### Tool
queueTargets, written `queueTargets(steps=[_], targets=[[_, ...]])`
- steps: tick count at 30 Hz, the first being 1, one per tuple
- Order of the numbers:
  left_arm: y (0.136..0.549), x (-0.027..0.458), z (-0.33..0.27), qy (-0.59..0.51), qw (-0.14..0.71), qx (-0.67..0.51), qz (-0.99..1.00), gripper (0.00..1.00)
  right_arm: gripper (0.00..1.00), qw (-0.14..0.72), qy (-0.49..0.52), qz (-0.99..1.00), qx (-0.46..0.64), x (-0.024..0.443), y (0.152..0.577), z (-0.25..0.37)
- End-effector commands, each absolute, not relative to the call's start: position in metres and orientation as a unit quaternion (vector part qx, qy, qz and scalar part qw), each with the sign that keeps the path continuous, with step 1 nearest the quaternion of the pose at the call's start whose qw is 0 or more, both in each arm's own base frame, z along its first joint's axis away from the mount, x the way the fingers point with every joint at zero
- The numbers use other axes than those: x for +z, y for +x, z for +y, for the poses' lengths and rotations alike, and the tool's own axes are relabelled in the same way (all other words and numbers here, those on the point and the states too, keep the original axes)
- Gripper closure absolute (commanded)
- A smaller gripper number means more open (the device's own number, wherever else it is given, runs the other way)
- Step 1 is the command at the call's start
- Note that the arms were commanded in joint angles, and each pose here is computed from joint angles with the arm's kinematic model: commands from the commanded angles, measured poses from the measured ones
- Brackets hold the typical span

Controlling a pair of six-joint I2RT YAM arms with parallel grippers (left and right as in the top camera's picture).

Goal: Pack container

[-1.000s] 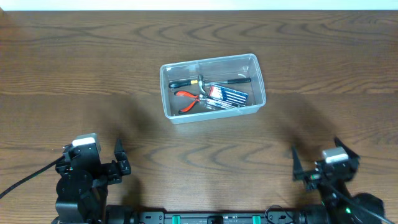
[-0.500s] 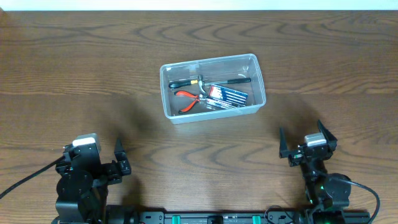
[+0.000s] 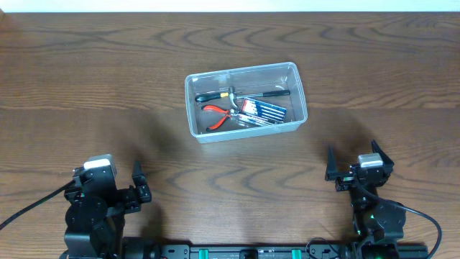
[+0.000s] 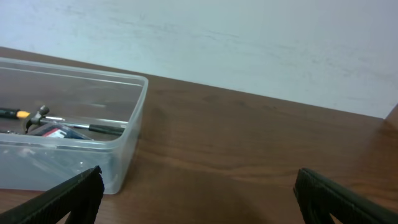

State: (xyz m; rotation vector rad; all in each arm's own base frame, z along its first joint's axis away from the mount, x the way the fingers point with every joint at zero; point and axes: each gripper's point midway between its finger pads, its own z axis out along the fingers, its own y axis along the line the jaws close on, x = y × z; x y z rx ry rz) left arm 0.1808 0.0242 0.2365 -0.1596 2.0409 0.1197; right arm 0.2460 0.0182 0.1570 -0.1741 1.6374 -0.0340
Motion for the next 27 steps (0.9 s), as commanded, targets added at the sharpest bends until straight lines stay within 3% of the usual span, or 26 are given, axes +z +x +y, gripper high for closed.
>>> queueTargets(steps=[1,17,23,27], targets=[[0.18,0.237,0.025,-0.074,0.521,0.05,0.849,0.02,0.01,0.681,-0.065,0.729,-0.012,0.157,0.246,0.016],[0.179,0.236,0.029,-0.062,0.516,0.067,0.851,0.02,0.01,0.681,-0.065,0.729,-0.012,0.157,0.246,0.016],[0.156,0.231,-0.007,-0.005,0.534,-0.027,0.845,0.02,0.01,0.681,-0.065,0.729,-0.012,0.157,0.246,0.016],[0.158,0.231,-0.007,-0.005,0.575,-0.031,0.818,0.02,0.01,0.681,-0.065,0.729,-0.012,0.157,0.246,0.016]])
